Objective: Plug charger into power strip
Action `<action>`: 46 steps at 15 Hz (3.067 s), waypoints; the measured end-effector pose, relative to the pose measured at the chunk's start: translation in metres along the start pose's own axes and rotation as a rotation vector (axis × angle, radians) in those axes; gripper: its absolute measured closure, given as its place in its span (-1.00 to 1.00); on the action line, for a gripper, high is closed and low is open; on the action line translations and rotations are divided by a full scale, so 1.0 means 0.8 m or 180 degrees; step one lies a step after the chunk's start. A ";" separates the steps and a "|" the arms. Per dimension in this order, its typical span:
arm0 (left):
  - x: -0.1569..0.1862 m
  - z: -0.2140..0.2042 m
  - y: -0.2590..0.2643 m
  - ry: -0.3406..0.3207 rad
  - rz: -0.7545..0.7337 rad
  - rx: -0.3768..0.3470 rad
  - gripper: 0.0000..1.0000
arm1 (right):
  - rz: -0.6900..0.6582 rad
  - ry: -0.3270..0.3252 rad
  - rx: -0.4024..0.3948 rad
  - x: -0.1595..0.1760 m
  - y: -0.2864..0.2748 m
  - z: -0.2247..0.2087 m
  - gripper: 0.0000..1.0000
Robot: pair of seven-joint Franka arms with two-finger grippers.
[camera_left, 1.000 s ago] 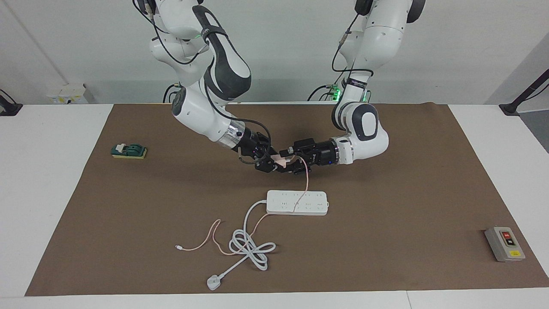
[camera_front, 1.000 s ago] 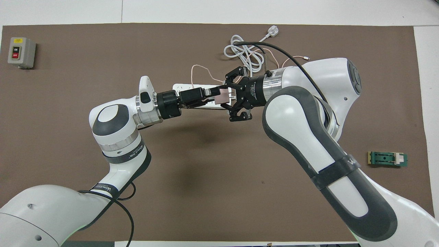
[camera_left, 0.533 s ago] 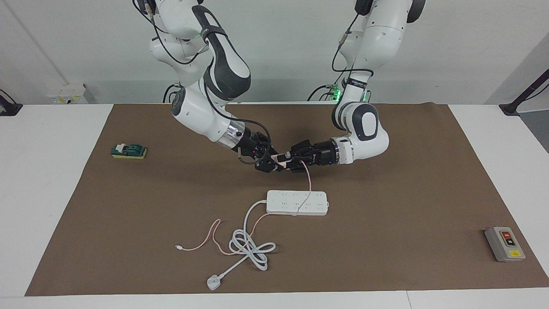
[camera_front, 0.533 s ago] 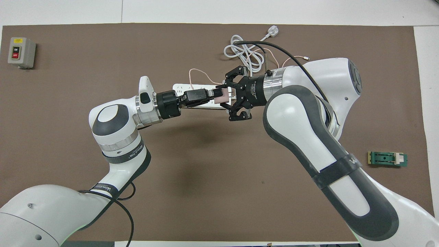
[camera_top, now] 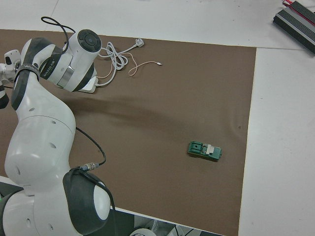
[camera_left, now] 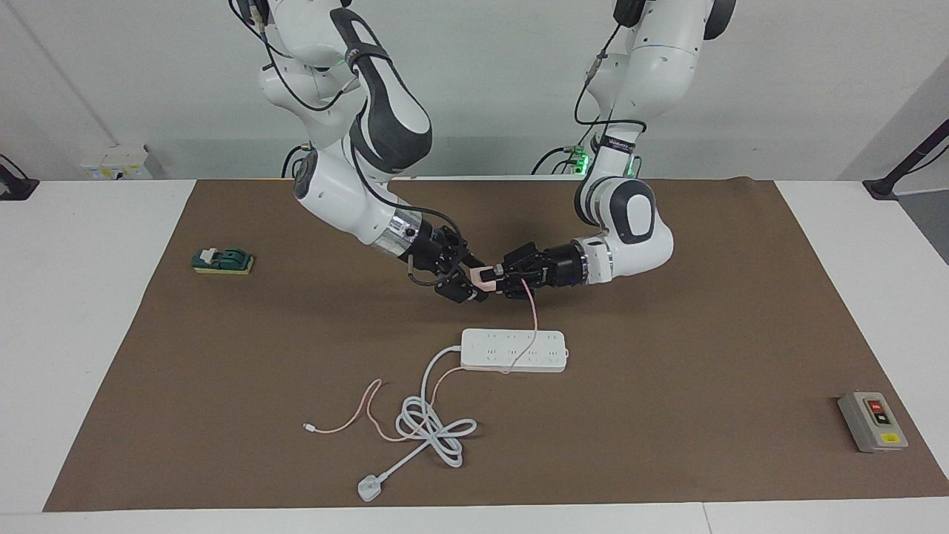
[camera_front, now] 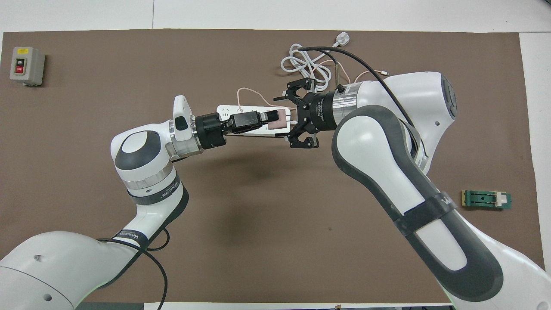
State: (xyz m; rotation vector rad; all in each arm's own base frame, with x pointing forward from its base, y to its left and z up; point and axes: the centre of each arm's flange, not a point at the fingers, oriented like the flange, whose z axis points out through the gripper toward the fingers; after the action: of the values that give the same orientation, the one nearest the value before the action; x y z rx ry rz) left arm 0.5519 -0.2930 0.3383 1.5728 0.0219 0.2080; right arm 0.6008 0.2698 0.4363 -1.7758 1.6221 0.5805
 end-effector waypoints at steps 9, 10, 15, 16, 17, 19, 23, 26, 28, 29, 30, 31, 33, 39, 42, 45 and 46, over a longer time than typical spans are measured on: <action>0.016 -0.013 0.036 0.0158 0.0088 0.0532 0.37 | 0.0137 -0.0006 0.0225 0.040 -0.035 -0.082 -1.00; 0.019 -0.016 0.057 0.0142 0.0076 0.0694 0.37 | 0.0119 0.0022 0.0250 0.042 -0.038 -0.096 -1.00; 0.024 -0.056 0.182 0.0061 -0.0331 0.1517 0.37 | -0.0380 0.0462 -0.0024 0.039 -0.029 -0.169 -1.00; 0.023 -0.066 0.201 0.0064 -0.0415 0.1760 0.37 | -0.0487 0.0523 -0.0091 0.038 -0.027 -0.181 -1.00; 0.021 -0.077 0.219 0.0061 -0.0510 0.2022 0.37 | -0.0609 0.0592 -0.0160 0.037 -0.024 -0.193 -1.00; 0.014 -0.103 0.249 -0.0039 -0.0699 0.2564 0.37 | -0.0912 0.0724 -0.0289 0.033 -0.017 -0.214 -1.00; 0.017 -0.159 0.294 -0.0082 -0.1297 0.3190 0.37 | -0.1690 0.0986 -0.0631 0.019 0.002 -0.242 -1.00; 0.019 -0.181 0.293 0.0016 -0.1519 0.3545 0.37 | -0.2348 0.1157 -0.0922 0.021 0.011 -0.254 -1.00; 0.026 -0.198 0.285 0.0131 -0.1635 0.3649 0.37 | -0.2861 0.1272 -0.1155 0.030 0.012 -0.262 -1.00; 0.030 -0.209 0.282 0.0224 -0.1689 0.3745 0.37 | -0.3116 0.1320 -0.1267 0.036 0.012 -0.267 -1.00; 0.034 -0.220 0.278 0.0363 -0.1760 0.3896 0.37 | -0.3397 0.1363 -0.1406 0.043 0.012 -0.273 -1.00; 0.036 -0.228 0.277 0.0501 -0.1823 0.4031 0.37 | -0.3662 0.1397 -0.1567 0.049 0.013 -0.278 -1.00; 0.037 -0.231 0.278 0.0699 -0.1963 0.4132 0.37 | -0.4134 0.1466 -0.1906 0.056 0.015 -0.289 -1.00; 0.039 -0.221 0.282 0.1706 -0.3055 0.3957 0.37 | -0.4791 0.1264 -0.2548 0.053 0.030 -0.356 -1.00; 0.036 -0.212 0.280 0.1920 -0.3328 0.3918 0.37 | -0.4806 0.1202 -0.2631 0.043 0.042 -0.393 -1.00; 0.030 -0.208 0.268 0.2125 -0.3501 0.4000 0.37 | -0.4749 0.1185 -0.2640 0.031 0.059 -0.418 -1.00; 0.028 -0.210 0.264 0.2257 -0.3519 0.4079 0.37 | -0.4729 0.1191 -0.2632 0.030 0.062 -0.424 -1.00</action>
State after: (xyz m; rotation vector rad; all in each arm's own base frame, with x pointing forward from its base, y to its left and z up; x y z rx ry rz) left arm 0.5244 -0.1268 0.5507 2.3533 1.8314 -0.2022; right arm 0.5192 0.0081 0.6439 -3.1158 -0.2188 0.1332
